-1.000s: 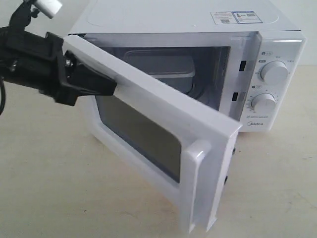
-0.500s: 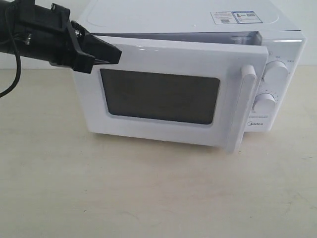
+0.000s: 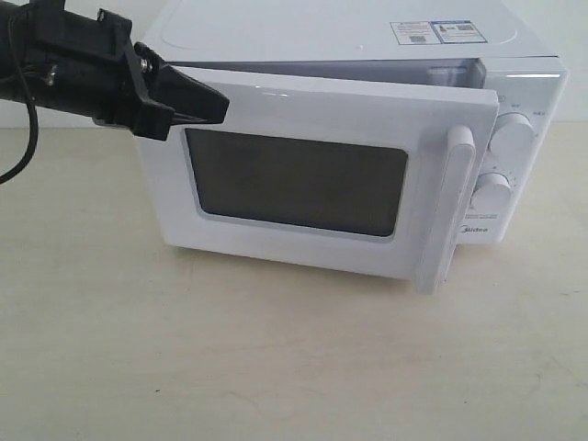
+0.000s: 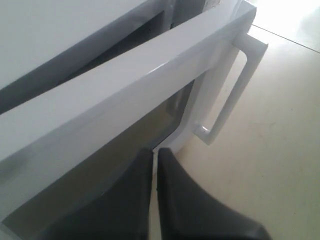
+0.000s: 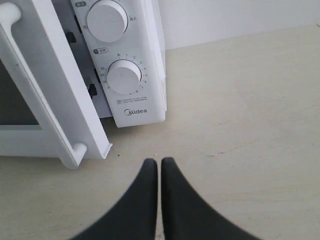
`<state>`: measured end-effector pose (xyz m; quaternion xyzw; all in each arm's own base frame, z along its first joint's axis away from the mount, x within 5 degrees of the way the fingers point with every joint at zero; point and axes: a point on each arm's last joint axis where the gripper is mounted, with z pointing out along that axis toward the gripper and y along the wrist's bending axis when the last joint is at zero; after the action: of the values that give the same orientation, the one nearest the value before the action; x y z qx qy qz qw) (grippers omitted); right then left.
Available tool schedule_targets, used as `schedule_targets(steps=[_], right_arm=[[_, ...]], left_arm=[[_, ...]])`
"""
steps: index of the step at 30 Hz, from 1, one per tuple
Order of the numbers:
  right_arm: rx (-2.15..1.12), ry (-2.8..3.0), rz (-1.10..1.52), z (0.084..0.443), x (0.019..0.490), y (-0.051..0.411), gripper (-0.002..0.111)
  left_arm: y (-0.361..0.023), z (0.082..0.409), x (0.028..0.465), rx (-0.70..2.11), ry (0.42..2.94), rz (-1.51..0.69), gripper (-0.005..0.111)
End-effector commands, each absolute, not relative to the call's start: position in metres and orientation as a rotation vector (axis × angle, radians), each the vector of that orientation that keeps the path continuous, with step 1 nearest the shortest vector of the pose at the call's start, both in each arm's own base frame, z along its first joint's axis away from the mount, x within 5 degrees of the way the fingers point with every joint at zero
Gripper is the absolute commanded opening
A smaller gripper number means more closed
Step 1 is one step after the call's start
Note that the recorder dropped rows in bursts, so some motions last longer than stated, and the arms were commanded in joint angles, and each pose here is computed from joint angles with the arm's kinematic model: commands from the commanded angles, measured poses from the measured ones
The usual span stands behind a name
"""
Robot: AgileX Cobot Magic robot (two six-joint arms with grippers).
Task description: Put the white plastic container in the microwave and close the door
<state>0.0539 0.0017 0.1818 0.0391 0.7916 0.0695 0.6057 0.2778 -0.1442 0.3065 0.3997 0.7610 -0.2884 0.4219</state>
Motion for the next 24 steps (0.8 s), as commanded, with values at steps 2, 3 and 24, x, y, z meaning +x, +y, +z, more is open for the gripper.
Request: schedule_targets(steps=[2,3,24], right_arm=[[0.086,1.823,0.159,0.183,0.054,0.002,0.0],[0.086,1.823,0.159,0.183,0.054,0.002,0.0],[0.151,1.698,0.272,0.194,0.056,0.004,0.0]], left_arm=[[-0.145,0.31,0.279,0.991,1.891,-0.715,0.004],[-0.145,0.31,0.279,0.991,1.891,-0.715,0.004],[-0.14,0.364,0.217,1.09,1.76,-0.915,0.004]])
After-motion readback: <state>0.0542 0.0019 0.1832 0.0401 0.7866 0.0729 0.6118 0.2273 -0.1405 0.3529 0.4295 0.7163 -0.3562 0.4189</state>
